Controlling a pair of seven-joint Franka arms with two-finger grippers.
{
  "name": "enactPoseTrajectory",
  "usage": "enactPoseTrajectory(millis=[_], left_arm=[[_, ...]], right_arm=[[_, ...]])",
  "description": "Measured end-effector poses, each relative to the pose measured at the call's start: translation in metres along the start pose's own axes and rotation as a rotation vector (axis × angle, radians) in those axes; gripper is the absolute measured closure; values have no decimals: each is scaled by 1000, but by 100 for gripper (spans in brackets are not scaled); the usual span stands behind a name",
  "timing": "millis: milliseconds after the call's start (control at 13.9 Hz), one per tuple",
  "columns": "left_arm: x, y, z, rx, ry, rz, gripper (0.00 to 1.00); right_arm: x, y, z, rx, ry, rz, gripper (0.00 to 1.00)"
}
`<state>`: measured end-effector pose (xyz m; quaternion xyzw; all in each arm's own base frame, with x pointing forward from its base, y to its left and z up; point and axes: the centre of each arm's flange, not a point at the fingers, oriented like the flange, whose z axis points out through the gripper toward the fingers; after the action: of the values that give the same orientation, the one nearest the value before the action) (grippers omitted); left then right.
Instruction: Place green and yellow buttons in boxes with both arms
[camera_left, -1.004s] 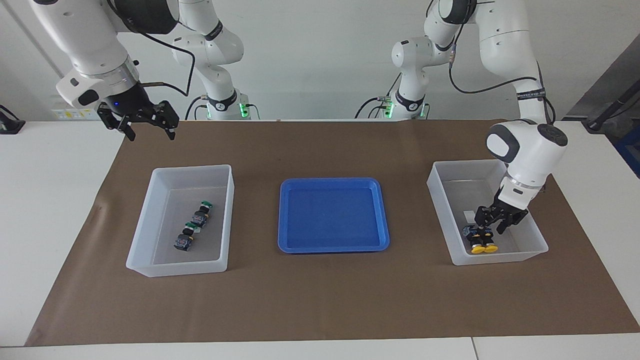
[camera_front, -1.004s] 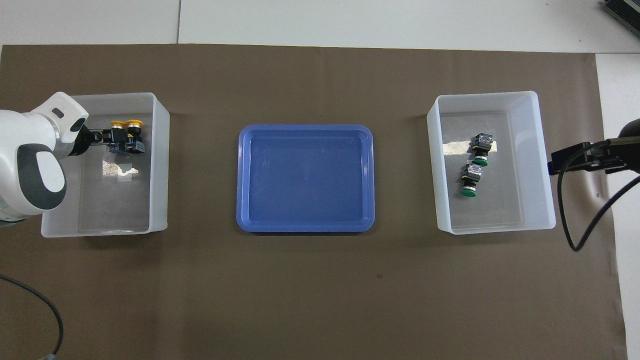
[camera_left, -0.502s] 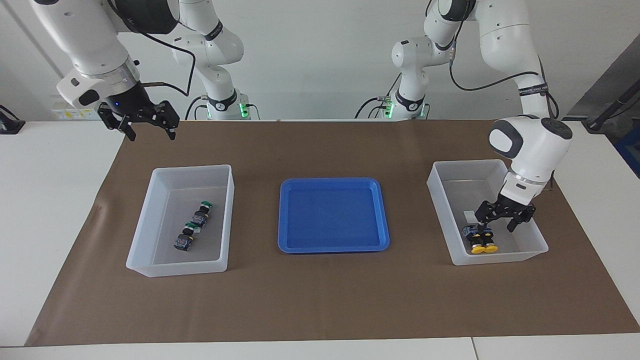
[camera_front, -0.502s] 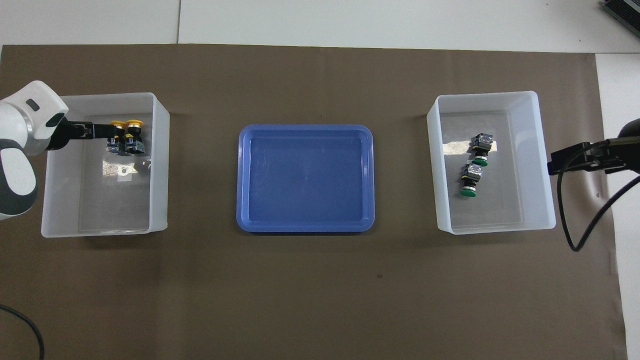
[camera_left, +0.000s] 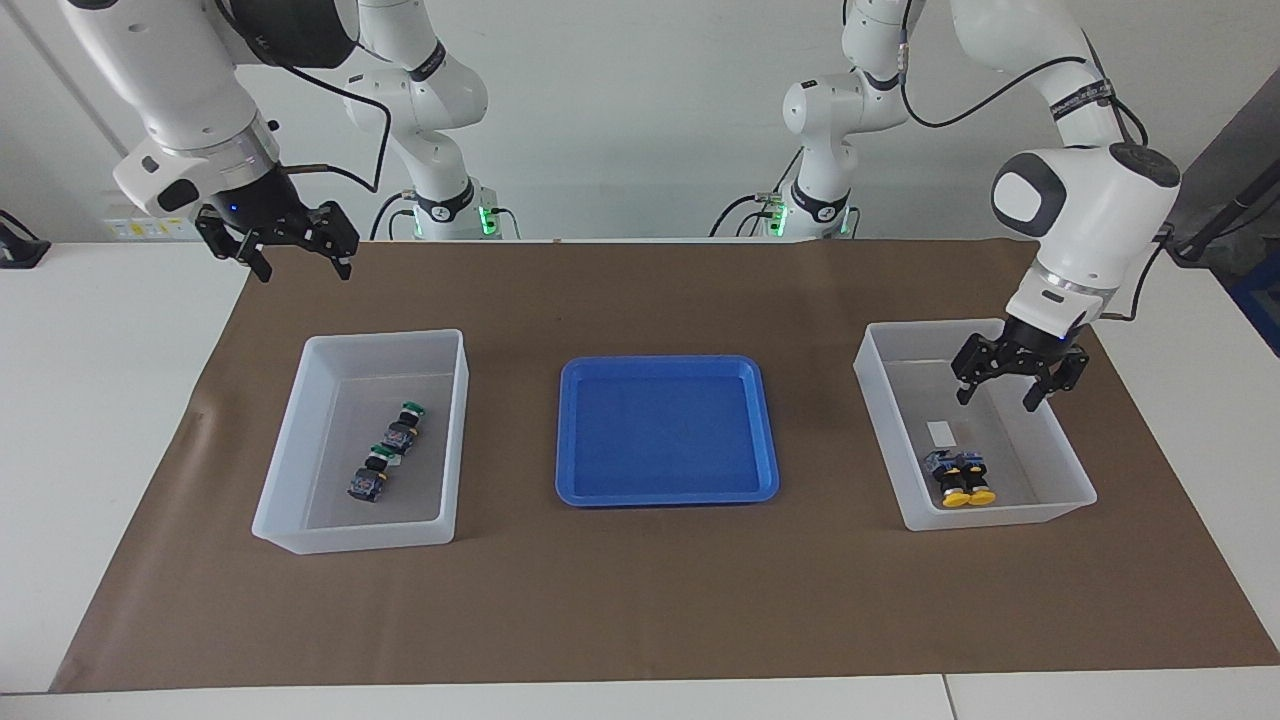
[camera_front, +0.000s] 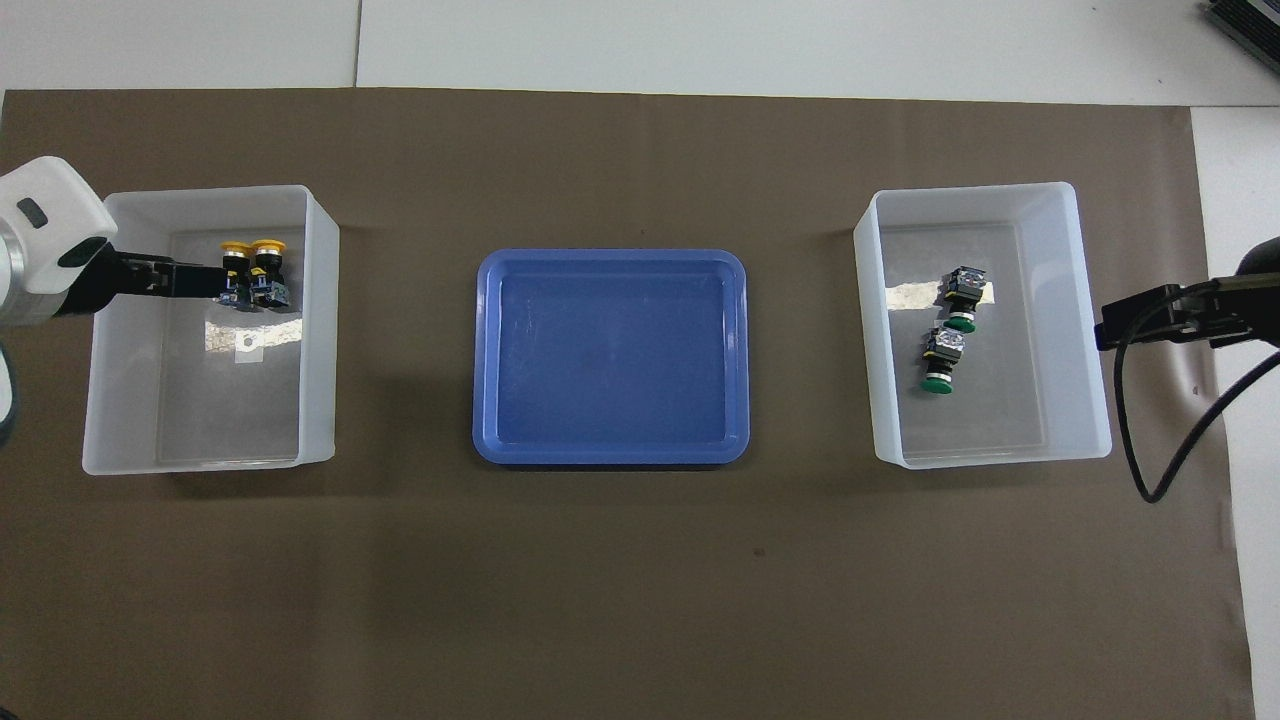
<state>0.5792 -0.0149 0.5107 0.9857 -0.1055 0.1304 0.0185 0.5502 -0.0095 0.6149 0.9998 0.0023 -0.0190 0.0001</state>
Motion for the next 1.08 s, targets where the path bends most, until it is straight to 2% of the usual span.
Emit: enactPoseTrajectory(millis=[430,717,1076], left_arm=[[22,108,-72,43,-28,31,0],[37,92,-113,48,-67,-3,0],[26,45,-124,60,-137,-23,0]], right_arm=[[0,0,0,0,0,0,0],[0,0,0,0,0,0,0],[0,0,0,0,0,0,0]])
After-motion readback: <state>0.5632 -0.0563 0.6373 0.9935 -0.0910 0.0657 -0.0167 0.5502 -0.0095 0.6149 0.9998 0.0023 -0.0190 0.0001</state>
